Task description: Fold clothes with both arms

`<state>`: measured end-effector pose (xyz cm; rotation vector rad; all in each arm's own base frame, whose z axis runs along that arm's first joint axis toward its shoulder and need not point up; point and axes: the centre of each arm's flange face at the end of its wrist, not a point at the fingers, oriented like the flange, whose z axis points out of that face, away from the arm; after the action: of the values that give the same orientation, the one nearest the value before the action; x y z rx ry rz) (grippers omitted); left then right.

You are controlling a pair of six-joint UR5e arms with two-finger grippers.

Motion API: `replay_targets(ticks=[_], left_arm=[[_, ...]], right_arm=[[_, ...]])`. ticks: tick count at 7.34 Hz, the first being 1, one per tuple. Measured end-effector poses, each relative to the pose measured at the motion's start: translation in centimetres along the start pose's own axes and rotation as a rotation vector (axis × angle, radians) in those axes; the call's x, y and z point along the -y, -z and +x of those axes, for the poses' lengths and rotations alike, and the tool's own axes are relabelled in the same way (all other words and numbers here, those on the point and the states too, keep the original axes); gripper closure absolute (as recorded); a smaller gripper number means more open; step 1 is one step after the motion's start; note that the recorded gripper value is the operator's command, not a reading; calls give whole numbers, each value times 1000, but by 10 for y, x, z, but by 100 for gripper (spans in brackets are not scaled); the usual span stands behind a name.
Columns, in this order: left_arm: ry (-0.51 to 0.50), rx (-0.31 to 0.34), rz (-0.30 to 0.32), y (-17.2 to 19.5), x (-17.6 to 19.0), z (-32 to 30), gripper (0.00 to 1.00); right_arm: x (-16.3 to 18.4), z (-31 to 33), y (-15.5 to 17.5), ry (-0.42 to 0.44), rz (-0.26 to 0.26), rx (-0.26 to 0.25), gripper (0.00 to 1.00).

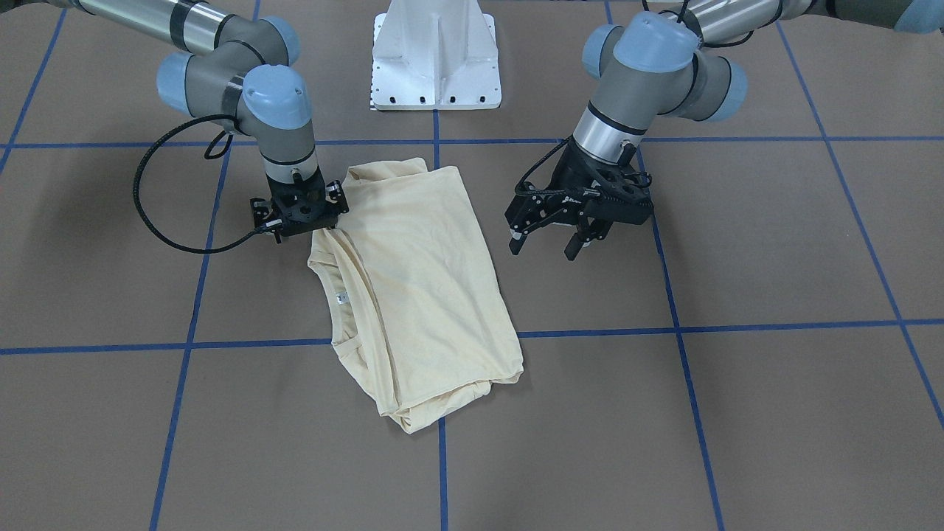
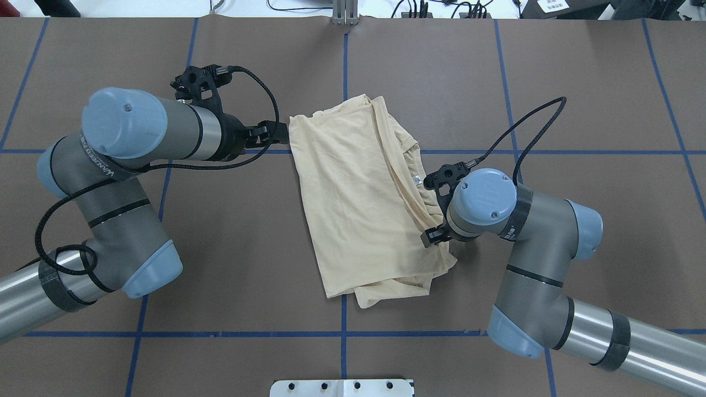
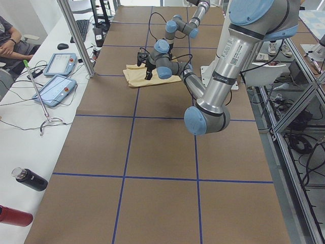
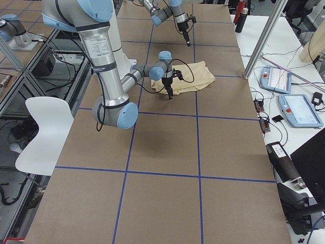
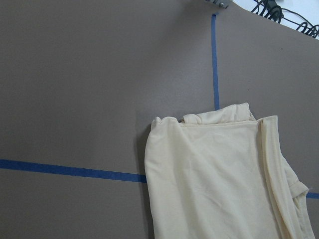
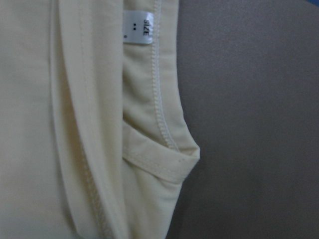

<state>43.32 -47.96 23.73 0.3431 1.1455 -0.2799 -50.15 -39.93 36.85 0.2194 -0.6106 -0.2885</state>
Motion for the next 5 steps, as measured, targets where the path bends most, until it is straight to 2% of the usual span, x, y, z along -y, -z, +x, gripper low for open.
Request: replay_targets(ticks=[2, 5], left_arm=[[-1, 1, -2, -1, -2, 0, 0], [-3, -6, -2, 3, -3, 2, 0]], right_arm=[[6, 26, -3, 12, -2, -22, 1], [25, 57, 8, 29, 7, -18, 1]])
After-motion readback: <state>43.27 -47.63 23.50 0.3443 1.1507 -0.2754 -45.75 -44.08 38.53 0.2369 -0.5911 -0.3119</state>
